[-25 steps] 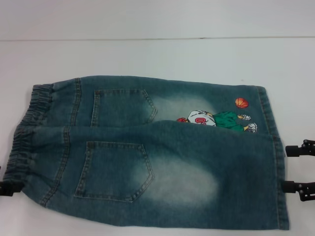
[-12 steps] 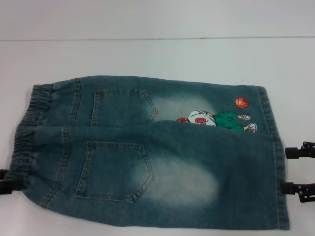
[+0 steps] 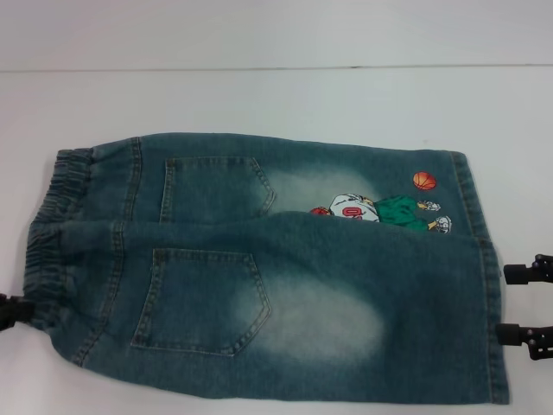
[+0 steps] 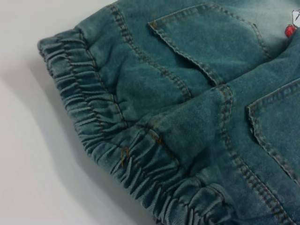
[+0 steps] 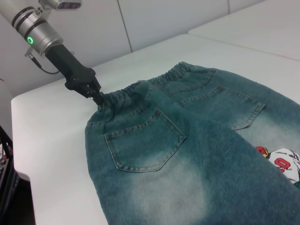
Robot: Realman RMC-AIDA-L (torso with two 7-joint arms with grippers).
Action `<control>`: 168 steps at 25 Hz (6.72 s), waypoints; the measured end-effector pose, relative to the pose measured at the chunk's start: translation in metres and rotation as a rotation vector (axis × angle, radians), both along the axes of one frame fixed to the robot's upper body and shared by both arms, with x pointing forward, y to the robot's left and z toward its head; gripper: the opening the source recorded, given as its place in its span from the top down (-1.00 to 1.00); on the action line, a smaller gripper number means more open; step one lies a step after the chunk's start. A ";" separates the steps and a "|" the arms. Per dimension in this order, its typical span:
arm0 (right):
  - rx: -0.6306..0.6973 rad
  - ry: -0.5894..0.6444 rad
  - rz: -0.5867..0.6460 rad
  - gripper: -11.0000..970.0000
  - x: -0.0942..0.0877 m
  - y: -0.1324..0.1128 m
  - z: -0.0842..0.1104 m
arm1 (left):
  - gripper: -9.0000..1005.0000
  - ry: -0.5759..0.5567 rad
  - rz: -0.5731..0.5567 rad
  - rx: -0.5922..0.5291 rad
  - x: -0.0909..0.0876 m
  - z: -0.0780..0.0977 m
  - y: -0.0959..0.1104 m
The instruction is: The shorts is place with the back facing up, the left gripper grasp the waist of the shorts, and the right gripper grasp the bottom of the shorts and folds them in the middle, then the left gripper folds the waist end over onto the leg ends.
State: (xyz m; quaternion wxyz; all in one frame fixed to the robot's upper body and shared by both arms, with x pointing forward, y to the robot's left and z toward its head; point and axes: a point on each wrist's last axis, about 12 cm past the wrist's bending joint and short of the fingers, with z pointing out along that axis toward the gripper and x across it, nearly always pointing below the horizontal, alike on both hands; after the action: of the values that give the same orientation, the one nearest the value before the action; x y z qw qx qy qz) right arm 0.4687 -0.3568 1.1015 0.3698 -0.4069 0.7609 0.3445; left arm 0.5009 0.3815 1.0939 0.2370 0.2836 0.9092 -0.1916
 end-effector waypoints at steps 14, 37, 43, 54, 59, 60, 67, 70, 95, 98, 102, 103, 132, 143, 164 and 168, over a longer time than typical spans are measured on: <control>-0.327 0.378 -0.017 -0.94 0.024 0.008 0.025 | 0.90 -0.026 0.042 0.030 0.007 0.000 0.000; -0.509 0.637 0.116 -0.91 0.041 0.053 0.009 | 0.90 -0.031 0.035 0.025 0.008 -0.001 -0.005; -0.498 0.655 0.141 -0.90 0.042 0.060 0.007 | 0.90 -0.033 0.032 0.021 0.008 -0.001 -0.006; -0.517 0.681 0.141 -0.90 0.045 0.066 0.002 | 0.90 -0.035 0.029 0.024 0.007 -0.001 -0.007; -0.533 0.678 0.130 -0.91 0.047 0.067 -0.001 | 0.90 -0.035 0.030 0.026 0.006 -0.001 -0.006; -0.533 0.678 0.129 -0.90 0.047 0.068 -0.002 | 0.90 -0.035 0.030 0.026 0.006 -0.001 -0.006; -0.505 0.663 0.141 -0.88 0.048 0.071 -0.004 | 0.90 -0.035 0.031 0.030 0.005 -0.001 -0.005; -0.500 0.653 0.144 -0.88 0.050 0.073 -0.003 | 0.90 -0.037 0.032 0.028 0.005 -0.002 -0.005; -0.498 0.627 0.168 -0.83 0.056 0.074 0.010 | 0.90 -0.029 0.017 0.026 0.006 -0.004 -0.010; -0.499 0.621 0.163 -0.71 0.057 0.075 0.008 | 0.90 -0.029 0.014 0.023 0.006 -0.005 -0.012; -0.493 0.613 0.152 -0.57 0.058 0.077 0.006 | 0.90 -0.031 0.010 0.022 0.007 -0.004 -0.013; -0.493 0.612 0.147 -0.54 0.058 0.077 0.005 | 0.90 -0.031 0.009 0.022 0.007 -0.004 -0.014; -0.491 0.583 0.098 0.90 0.058 0.078 -0.003 | 0.90 -0.039 0.020 -0.005 0.007 -0.004 -0.016; -0.326 0.379 0.022 0.90 0.058 0.060 0.021 | 0.90 -0.084 0.070 -0.087 0.013 0.005 -0.018; -0.076 0.108 -0.397 0.91 0.088 0.015 0.031 | 0.90 -0.213 0.301 -0.150 0.043 0.019 -0.013; -0.058 0.099 -0.429 0.86 0.092 0.015 0.024 | 0.90 -0.230 0.317 -0.141 0.047 0.019 -0.015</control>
State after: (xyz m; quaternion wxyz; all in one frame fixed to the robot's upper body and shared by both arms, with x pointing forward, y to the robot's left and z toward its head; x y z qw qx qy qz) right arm 0.5606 -0.3417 1.1258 0.3852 -0.2285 0.8568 0.2555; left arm 0.5481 0.3668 1.1129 0.3858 0.1397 0.8937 -0.1813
